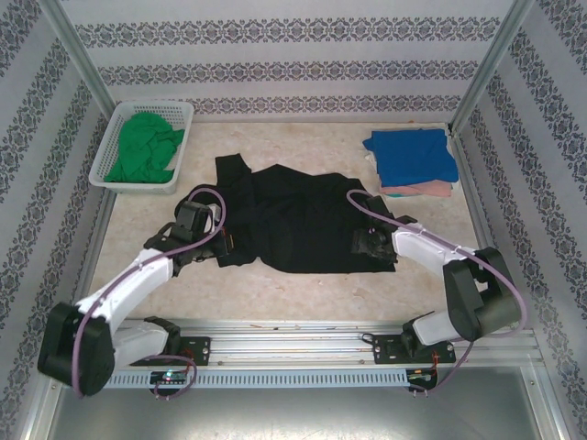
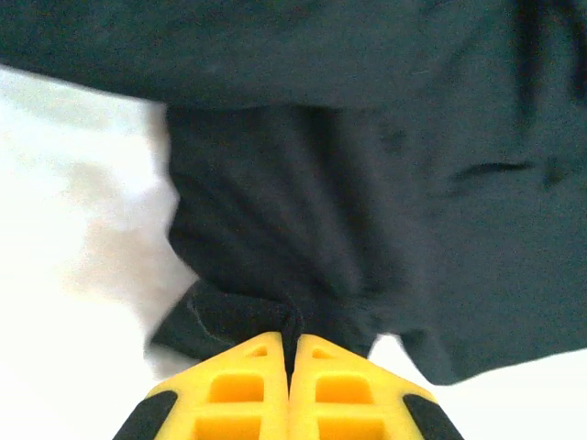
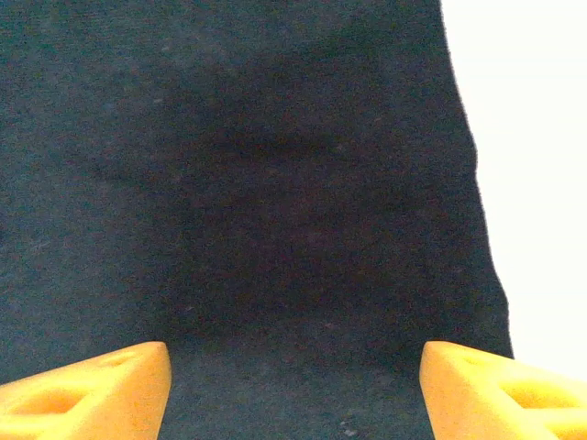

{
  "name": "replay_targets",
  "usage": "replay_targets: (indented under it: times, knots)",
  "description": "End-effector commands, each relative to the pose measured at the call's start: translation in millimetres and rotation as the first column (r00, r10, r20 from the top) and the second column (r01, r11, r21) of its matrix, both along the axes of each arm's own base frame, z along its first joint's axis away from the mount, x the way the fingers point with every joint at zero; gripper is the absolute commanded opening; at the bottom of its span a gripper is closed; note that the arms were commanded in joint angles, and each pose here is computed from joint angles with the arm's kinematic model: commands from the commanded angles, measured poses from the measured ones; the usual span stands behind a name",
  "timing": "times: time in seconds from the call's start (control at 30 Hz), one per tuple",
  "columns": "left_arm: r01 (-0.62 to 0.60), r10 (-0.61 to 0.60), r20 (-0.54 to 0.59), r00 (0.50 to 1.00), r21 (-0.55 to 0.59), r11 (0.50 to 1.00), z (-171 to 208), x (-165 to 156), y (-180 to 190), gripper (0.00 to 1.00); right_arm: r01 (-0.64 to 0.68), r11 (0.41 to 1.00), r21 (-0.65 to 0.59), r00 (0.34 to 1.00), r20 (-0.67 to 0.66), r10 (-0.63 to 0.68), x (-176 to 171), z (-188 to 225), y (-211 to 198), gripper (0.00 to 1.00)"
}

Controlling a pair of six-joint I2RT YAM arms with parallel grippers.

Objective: Fold and stack the t-shirts

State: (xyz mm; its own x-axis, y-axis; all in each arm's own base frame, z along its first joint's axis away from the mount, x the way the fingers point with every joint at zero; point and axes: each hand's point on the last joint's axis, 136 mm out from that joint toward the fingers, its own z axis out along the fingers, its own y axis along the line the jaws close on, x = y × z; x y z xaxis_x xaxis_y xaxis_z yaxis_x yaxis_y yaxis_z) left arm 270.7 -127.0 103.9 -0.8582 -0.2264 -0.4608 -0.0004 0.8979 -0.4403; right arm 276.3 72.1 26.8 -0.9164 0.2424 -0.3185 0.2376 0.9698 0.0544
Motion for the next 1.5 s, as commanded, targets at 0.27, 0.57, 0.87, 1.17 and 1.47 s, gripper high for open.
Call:
replay_targets:
  times: [0.27, 0.57, 0.87, 1.17, 1.47]
  knots:
    - [-0.014, 0.014, -0.007, 1.0, -0.058, 0.998, 25.2, -49.2, -0.7, 0.58, 0.129, 0.991, -0.017, 0.991, 0.021, -0.129, -9.9, 10.2, -33.8, 0.75]
    - [-0.183, 0.176, 0.052, 0.983, 0.237, 0.954, 4.6, 39.5, 57.6, 0.7, 0.153, 0.988, 0.008, 0.988, -0.012, -0.152, -13.6, 0.1, -36.6, 0.77]
    - [-0.135, 0.142, 0.0, 0.99, 0.295, 0.946, -39.6, 171.6, 54.6, 0.62, 0.114, 0.992, 0.05, 0.992, -0.057, -0.111, -10.2, -9.3, -23.6, 0.74]
    - [-0.058, 0.053, 0.023, 0.998, 0.315, 0.947, -23.1, 248.6, 41.0, 0.06, 0.107, 0.994, 0.027, 0.991, -0.077, -0.105, -7.9, -12.2, -25.3, 0.66]
    - [-0.015, 0.013, 0.009, 1.0, 0.326, 0.945, 14.6, 230.9, 41.6, 0.44, 0.102, 0.992, 0.07, 0.992, -0.088, -0.095, -22.7, -9.4, -15.7, 0.64]
